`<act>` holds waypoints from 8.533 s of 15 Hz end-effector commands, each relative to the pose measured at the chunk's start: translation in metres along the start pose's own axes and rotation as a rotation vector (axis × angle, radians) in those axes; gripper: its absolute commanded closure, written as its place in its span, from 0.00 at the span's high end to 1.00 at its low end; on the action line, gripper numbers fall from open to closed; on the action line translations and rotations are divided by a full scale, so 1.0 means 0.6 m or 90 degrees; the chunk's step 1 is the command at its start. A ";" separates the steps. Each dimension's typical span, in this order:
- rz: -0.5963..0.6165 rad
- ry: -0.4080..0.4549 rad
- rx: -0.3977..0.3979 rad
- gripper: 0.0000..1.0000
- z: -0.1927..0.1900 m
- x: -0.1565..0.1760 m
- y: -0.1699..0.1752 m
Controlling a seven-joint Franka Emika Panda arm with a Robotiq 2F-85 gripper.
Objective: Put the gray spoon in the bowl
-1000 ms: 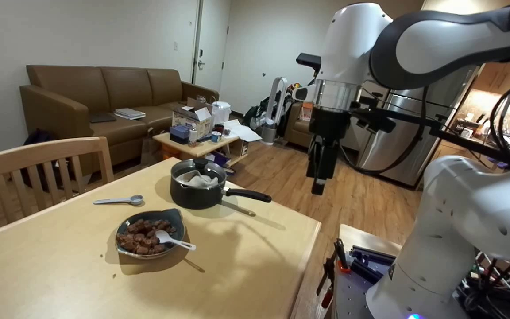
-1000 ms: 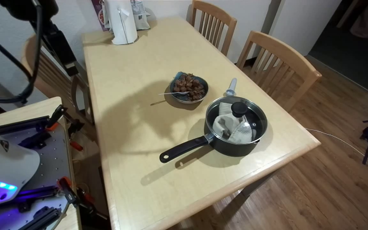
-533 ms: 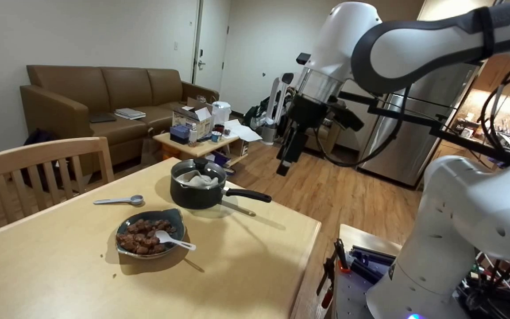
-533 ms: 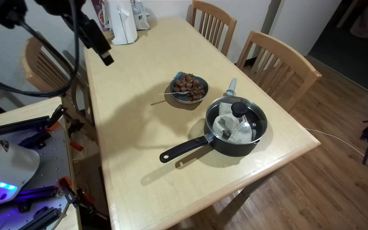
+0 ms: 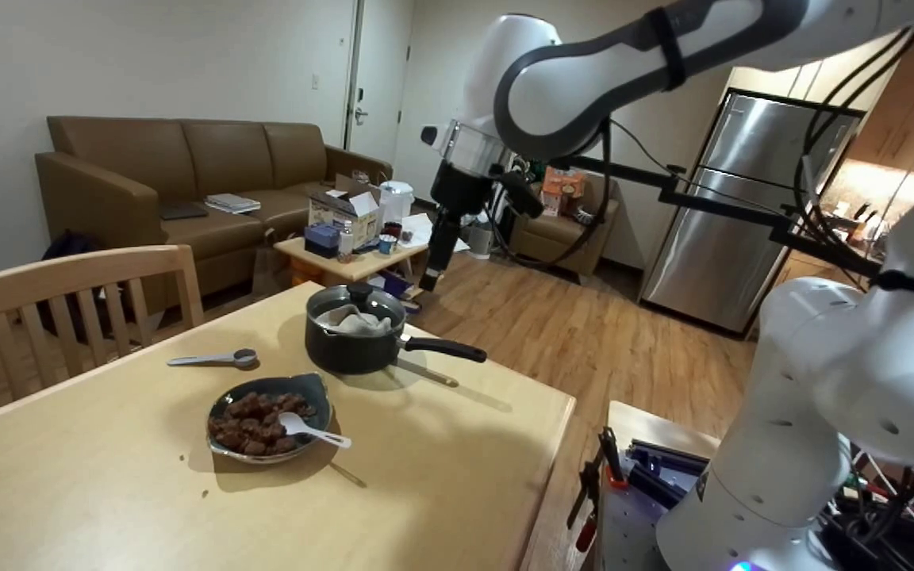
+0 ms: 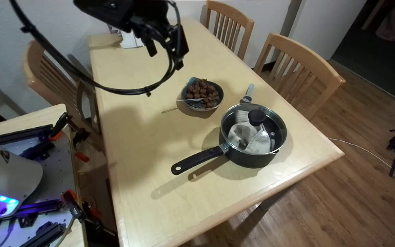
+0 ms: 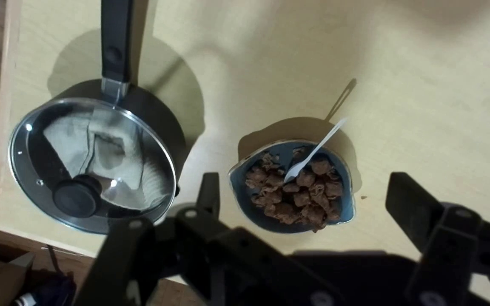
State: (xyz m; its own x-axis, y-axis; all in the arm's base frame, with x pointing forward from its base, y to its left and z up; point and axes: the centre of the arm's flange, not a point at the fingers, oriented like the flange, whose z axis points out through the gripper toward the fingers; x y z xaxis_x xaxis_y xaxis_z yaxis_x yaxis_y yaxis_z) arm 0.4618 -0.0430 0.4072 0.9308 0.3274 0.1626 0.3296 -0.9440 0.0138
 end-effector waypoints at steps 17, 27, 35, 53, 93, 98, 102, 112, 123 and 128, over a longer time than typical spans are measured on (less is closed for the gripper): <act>-0.281 0.029 0.021 1.00 0.136 0.270 0.061; -0.364 -0.008 0.028 1.00 0.166 0.338 0.071; -0.426 -0.125 0.039 1.00 0.214 0.442 0.114; -0.458 -0.125 0.013 1.00 0.452 0.544 0.154; -0.523 -0.105 0.012 0.28 0.564 0.548 0.171; -0.533 -0.107 -0.012 0.20 0.518 0.542 0.162; -0.576 -0.094 -0.020 0.20 0.464 0.540 0.132; -0.789 -0.119 0.107 0.20 0.401 0.498 0.001; -0.912 -0.101 0.162 0.20 0.424 0.524 0.003; -1.004 -0.130 0.211 0.20 0.427 0.500 -0.001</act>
State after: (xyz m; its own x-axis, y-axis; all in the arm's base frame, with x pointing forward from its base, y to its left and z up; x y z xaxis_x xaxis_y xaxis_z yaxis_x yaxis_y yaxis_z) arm 0.7858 0.0731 0.1992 -0.3058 0.9496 0.0688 0.9392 0.3127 -0.1421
